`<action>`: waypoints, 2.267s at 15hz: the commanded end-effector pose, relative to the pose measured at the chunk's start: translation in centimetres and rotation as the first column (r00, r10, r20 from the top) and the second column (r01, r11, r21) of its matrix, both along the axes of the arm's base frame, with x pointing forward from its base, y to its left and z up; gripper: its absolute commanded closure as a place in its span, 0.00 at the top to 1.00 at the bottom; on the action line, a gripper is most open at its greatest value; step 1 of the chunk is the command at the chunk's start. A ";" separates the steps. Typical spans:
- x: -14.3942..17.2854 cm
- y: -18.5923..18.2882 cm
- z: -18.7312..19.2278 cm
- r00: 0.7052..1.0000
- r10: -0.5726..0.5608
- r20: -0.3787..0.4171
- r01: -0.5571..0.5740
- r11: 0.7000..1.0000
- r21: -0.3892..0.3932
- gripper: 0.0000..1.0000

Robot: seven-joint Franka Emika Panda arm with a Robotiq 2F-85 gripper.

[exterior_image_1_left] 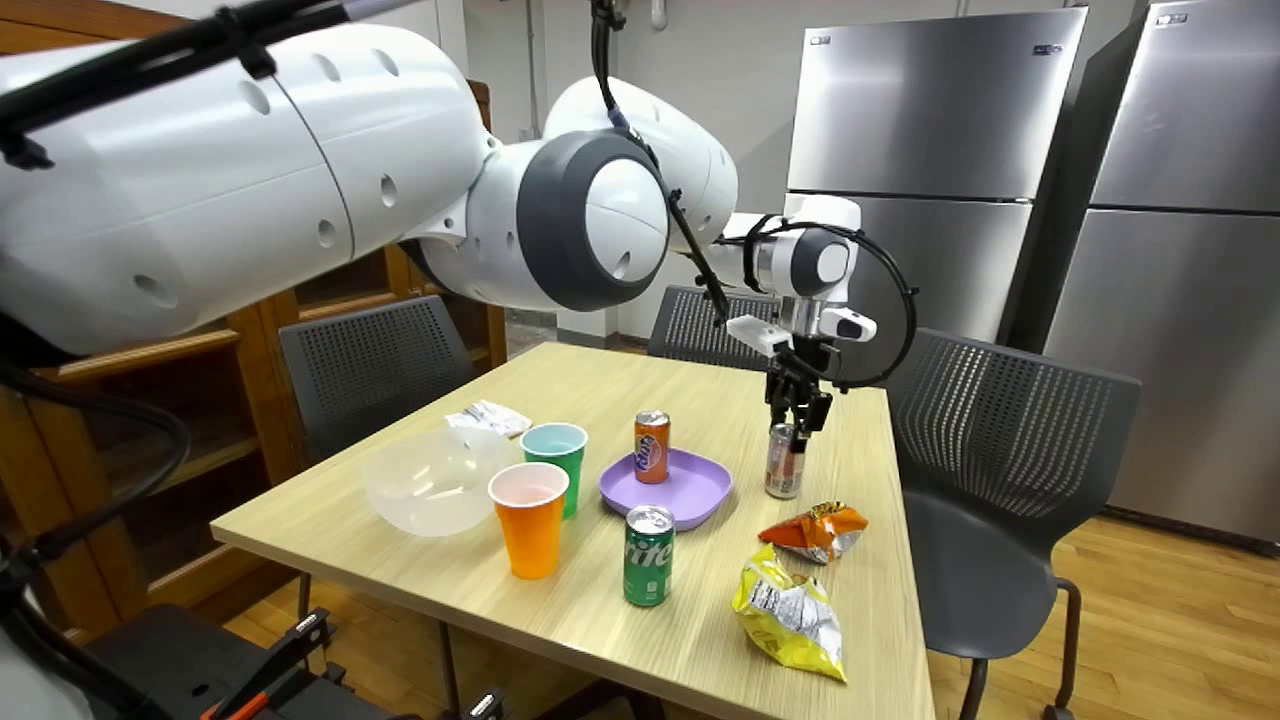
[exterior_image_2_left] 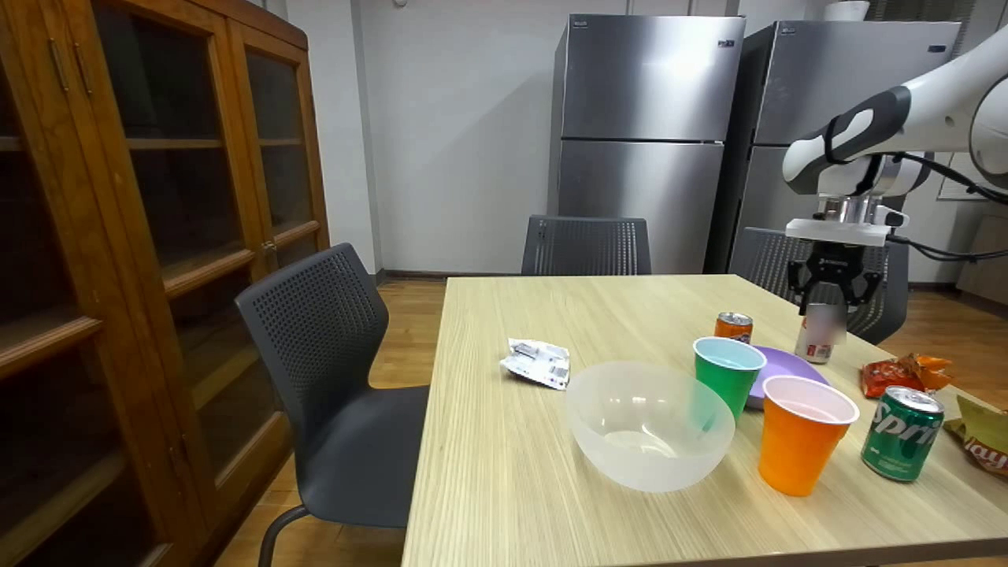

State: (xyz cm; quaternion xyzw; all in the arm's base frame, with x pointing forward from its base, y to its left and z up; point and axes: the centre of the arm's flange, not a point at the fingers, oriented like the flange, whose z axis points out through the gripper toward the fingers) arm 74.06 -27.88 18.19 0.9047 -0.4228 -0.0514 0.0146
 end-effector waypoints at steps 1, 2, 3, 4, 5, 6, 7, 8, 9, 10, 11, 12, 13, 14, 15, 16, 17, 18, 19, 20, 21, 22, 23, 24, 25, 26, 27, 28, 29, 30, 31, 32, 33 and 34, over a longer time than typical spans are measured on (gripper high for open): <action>0.9 0.4 2.3 1.000 0.005 0.025 -0.005 1.000 -0.007 0.38; 0.7 0.7 2.9 1.000 0.012 0.029 -0.012 1.000 -0.008 0.38; 0.6 1.1 3.6 0.999 0.019 0.034 -0.018 1.000 -0.009 0.38; 0.5 1.5 4.3 0.999 0.025 0.039 -0.025 1.000 -0.010 0.38; 0.4 2.0 4.9 0.999 0.033 0.043 -0.033 0.999 -0.010 0.38; 0.2 2.5 5.6 0.998 0.040 0.046 -0.039 0.999 -0.011 0.38; 0.2 2.9 6.2 0.998 0.045 0.051 -0.045 0.999 -0.008 0.38; 0.1 3.4 6.8 0.997 0.052 0.055 -0.052 0.999 -0.008 0.38; 0.0 3.9 7.4 0.996 0.059 0.060 -0.058 0.998 -0.010 0.38; -0.1 4.5 7.9 0.996 0.067 0.062 -0.067 0.998 -0.013 0.38; -0.2 5.1 8.3 0.995 0.075 0.065 -0.075 0.997 -0.015 0.38; -0.3 5.7 8.8 0.994 0.083 0.067 -0.082 0.997 -0.015 0.38; -0.4 6.2 9.1 0.994 0.089 0.069 -0.089 0.996 -0.014 0.38; -0.5 6.7 9.4 0.993 0.096 0.070 -0.095 0.995 -0.013 0.38; -0.7 7.3 9.7 0.992 0.104 0.071 -0.103 0.995 -0.016 0.38; -0.9 7.9 10.1 0.991 0.111 0.072 -0.110 0.994 -0.017 0.38; -1.1 8.4 10.4 0.991 0.116 0.073 -0.115 0.993 -0.017 0.38; -1.3 8.8 10.7 0.990 0.121 0.074 -0.120 0.993 -0.020 0.38; -1.5 9.2 11.0 0.989 0.125 0.073 -0.124 0.992 -0.019 0.38; -1.9 9.6 11.3 0.989 0.129 0.071 -0.128 0.992 -0.020 0.38; -2.1 9.9 11.5 0.989 0.131 0.069 -0.131 0.991 -0.018 0.38; -2.5 10.2 11.8 0.989 0.133 0.065 -0.132 0.991 -0.018 0.38; -2.8 10.5 12.0 0.989 0.134 0.061 -0.133 0.991 -0.017 0.38; -3.2 10.7 12.1 0.989 0.134 0.056 -0.133 0.991 -0.015 0.38; -3.6 10.9 12.1 0.990 0.133 0.047 -0.133 0.991 -0.012 0.38; -4.0 11.2 12.2 0.991 0.130 0.037 -0.130 0.991 -0.008 0.38; -4.4 11.3 12.1 0.991 0.127 0.028 -0.127 0.992 -0.003 0.38; -4.7 11.4 12.0 0.992 0.123 0.018 -0.123 0.992 0.001 0.38; -5.1 11.5 11.7 0.993 0.120 0.008 -0.120 0.993 0.008 0.38; -5.5 11.7 11.5 0.993 0.117 0.001 -0.117 0.993 0.014 0.38; -5.9 11.8 11.2 0.994 0.112 -0.008 -0.111 0.994 0.018 0.38; -6.3 11.8 10.8 0.994 0.107 -0.016 -0.106 0.994 0.022 0.38; -6.6 11.9 10.5 0.994 0.104 -0.023 -0.103 0.994 0.027 0.38; -7.0 11.9 10.1 0.995 0.100 -0.030 -0.099 0.995 0.029 0.38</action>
